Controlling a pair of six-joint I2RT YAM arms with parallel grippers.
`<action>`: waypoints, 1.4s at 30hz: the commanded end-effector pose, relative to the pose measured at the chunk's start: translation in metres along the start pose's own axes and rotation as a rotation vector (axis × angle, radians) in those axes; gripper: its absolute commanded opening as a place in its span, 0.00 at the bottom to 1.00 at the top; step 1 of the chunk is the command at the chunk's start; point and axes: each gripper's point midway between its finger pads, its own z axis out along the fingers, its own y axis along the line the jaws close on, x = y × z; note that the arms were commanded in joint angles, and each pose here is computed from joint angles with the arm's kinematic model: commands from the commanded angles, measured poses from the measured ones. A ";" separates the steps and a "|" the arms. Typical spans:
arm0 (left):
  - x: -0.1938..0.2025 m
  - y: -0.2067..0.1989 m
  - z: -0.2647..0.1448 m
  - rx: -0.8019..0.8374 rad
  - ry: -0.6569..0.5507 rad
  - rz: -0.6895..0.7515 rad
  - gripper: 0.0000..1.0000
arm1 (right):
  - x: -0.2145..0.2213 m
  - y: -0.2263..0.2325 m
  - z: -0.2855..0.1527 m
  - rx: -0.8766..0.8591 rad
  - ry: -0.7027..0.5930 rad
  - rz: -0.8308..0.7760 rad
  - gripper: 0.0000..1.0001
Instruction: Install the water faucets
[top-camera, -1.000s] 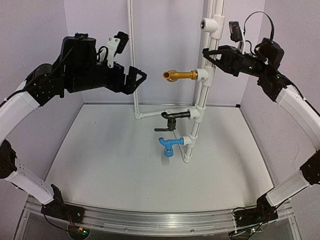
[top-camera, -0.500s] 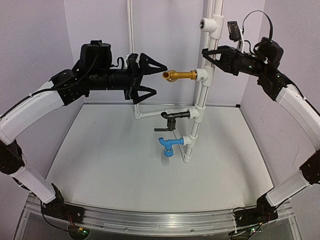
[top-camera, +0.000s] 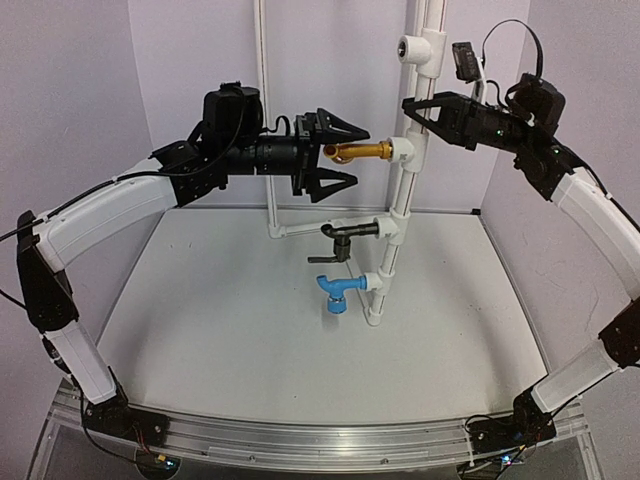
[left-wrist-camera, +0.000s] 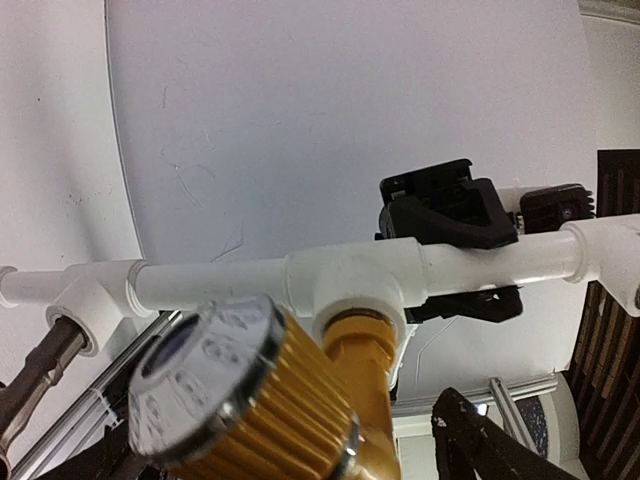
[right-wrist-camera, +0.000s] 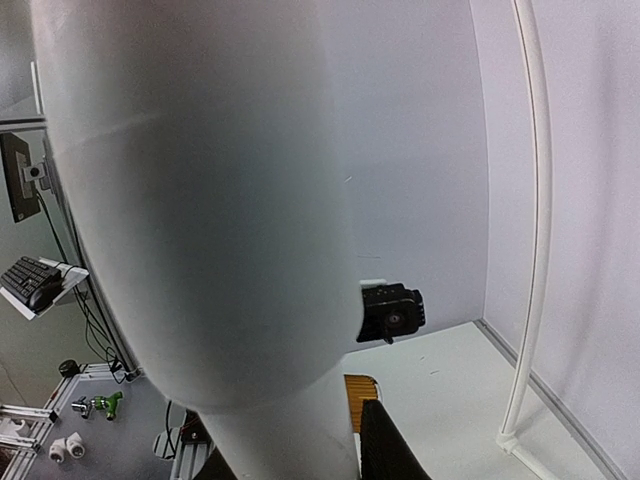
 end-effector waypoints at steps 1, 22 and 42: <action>-0.001 -0.033 -0.004 0.079 0.002 0.099 0.79 | 0.050 -0.015 0.003 0.034 0.117 0.306 0.28; -0.002 -0.052 -0.015 0.052 -0.041 0.858 0.45 | 0.046 0.007 0.000 -0.022 0.122 0.364 0.13; 0.010 -0.070 -0.029 0.032 -0.063 1.561 0.52 | 0.049 0.002 0.003 0.005 0.120 0.393 0.06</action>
